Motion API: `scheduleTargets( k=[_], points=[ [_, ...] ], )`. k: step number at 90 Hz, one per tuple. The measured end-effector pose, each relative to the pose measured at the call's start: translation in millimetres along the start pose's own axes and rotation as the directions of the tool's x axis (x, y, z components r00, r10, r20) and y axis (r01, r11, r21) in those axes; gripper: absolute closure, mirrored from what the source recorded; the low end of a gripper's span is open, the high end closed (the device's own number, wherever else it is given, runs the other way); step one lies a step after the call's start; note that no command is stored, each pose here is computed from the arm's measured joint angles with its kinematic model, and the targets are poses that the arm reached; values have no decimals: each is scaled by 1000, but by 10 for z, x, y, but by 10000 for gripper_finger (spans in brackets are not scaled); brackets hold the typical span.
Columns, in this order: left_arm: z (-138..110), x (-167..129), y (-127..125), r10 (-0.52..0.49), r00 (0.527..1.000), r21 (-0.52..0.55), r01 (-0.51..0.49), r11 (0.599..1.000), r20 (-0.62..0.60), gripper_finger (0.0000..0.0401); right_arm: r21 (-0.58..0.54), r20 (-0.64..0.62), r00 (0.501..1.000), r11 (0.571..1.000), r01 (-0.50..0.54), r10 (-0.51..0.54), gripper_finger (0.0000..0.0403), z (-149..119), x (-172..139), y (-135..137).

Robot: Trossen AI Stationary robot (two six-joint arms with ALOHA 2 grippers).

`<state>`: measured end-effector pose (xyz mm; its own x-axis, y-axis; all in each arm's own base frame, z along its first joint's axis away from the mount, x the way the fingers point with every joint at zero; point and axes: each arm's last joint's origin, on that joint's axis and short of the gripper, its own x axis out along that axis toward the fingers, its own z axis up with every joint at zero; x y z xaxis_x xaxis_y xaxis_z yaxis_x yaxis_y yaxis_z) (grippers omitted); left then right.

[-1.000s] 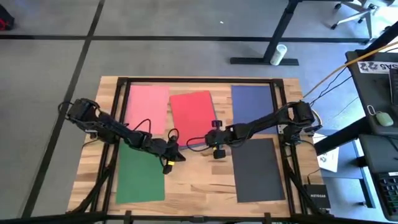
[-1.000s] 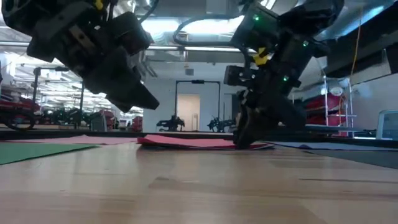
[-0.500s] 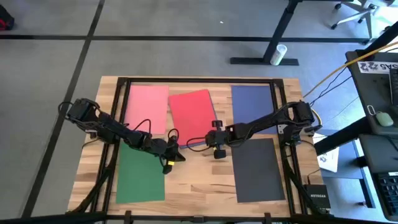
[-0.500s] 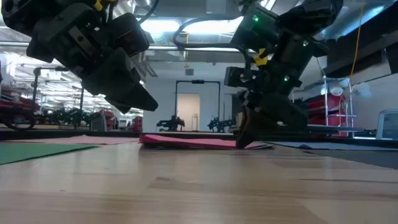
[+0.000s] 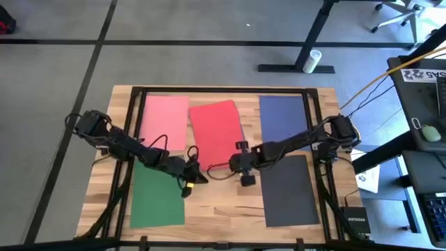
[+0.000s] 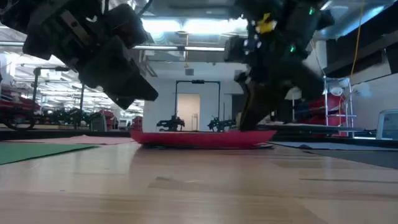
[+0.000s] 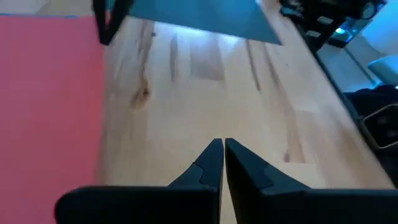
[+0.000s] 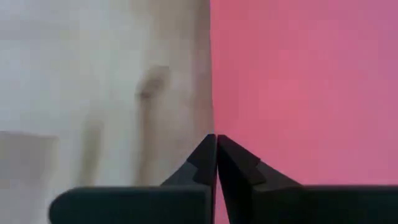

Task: Organize paper
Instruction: Move the red paper to the bottom center of the table

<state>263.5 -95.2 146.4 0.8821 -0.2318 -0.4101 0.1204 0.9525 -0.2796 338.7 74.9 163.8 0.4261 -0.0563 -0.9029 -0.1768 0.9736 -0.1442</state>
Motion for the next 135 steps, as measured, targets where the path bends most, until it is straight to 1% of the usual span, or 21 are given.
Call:
scheduleTargets(
  k=[13,32,42,51,67,77,81,85,95,99,108,120,128,135],
  points=[
    [163,-111,-196,-97,988,58,91,994,124,401,7,18,997,998,-69,69,403,76,-98,226],
    [384,-364,-334,-160,960,39,156,987,229,401,45,59,989,989,-140,137,403,146,-237,593],
    [431,-447,-370,-178,953,61,168,984,243,401,48,83,981,982,-181,176,403,164,-320,807],
    [444,-469,-370,-174,953,63,163,985,246,401,56,88,970,971,-231,226,403,151,-381,981],
    [422,-460,-349,-139,963,34,135,990,229,401,82,150,930,933,-350,336,403,166,-474,1252],
    [421,-460,-351,-140,964,31,136,990,228,401,93,191,908,914,-395,373,403,179,-519,1366],
    [416,-459,-351,-139,965,32,135,990,223,401,106,209,913,920,-378,351,403,183,-526,1381],
    [410,-458,-349,-137,966,33,133,991,218,401,131,227,924,931,-341,307,403,189,-524,1369],
    [394,-454,-344,-130,971,40,124,991,201,401,184,237,963,967,-176,130,403,193,-448,1255],
    [385,-451,-336,-117,974,41,111,993,194,401,203,221,972,972,-120,74,403,191,-385,1196],
    [378,-449,-332,-107,976,36,102,994,189,401,235,178,984,971,-52,10,403,198,-179,1062],
    [377,-450,-335,-108,976,32,104,994,188,401,236,111,994,972,-8,-19,403,165,127,983],
    [371,-451,-344,-110,976,34,106,994,185,401,244,66,998,969,-32,16,403,116,279,1014],
    [362,-450,-343,-108,978,35,104,994,176,401,252,71,996,965,-67,51,403,112,345,1070]
  ],
)
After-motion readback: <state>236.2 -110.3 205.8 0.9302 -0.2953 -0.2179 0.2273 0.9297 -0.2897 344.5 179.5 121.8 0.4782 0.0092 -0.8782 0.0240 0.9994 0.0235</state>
